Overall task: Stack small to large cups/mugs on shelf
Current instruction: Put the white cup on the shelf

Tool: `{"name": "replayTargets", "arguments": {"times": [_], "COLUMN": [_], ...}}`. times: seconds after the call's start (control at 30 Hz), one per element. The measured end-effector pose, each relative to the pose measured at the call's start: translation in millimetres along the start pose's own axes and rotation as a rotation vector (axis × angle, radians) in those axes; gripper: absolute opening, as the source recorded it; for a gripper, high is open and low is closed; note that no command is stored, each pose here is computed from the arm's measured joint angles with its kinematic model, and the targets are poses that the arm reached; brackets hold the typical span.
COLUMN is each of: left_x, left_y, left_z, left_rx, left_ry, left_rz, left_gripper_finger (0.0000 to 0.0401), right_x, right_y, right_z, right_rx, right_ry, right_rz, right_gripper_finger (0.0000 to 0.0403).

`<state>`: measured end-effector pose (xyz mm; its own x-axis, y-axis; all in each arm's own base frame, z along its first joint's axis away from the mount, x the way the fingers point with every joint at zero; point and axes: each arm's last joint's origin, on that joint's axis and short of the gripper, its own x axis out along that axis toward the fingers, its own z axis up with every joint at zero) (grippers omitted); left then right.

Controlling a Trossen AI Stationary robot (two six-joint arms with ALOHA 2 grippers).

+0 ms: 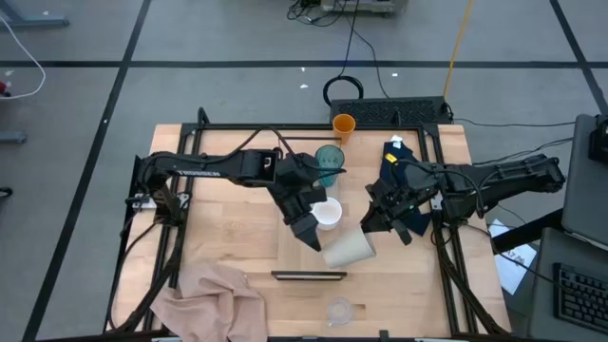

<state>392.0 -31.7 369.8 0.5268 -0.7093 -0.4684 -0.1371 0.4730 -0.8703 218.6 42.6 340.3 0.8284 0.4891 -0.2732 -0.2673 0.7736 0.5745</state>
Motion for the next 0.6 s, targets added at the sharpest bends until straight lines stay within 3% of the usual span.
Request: {"name": "replayTargets", "arguments": {"times": [0.37,0.47,0.6], "left_x": [0.4,2.2,5.2], "left_y": [-5.9,-7.5,-14.0], "left_z": [8.4,6.9,8.3], "left_rx": [-0.085,-0.161,-0.085], "left_ry": [-0.104,-0.111,-0.151], "left_rz": [-0.026,-0.024,-0.054], "left_gripper_finger": [0.0381,0.0381,0.0381], "right_x": [-0.2,-0.2,-0.3], "right_y": [1.6,1.6,1.6], "right_z": [-1.6,-1.7,-1.6], "right_rx": [-0.025,-0.029,-0.05], "right_ry": [0.043,0.044,0.042], "right_rz": [0.065,0.065,0.065], "right_gripper_finger": [0.0,0.0,0.0]}}
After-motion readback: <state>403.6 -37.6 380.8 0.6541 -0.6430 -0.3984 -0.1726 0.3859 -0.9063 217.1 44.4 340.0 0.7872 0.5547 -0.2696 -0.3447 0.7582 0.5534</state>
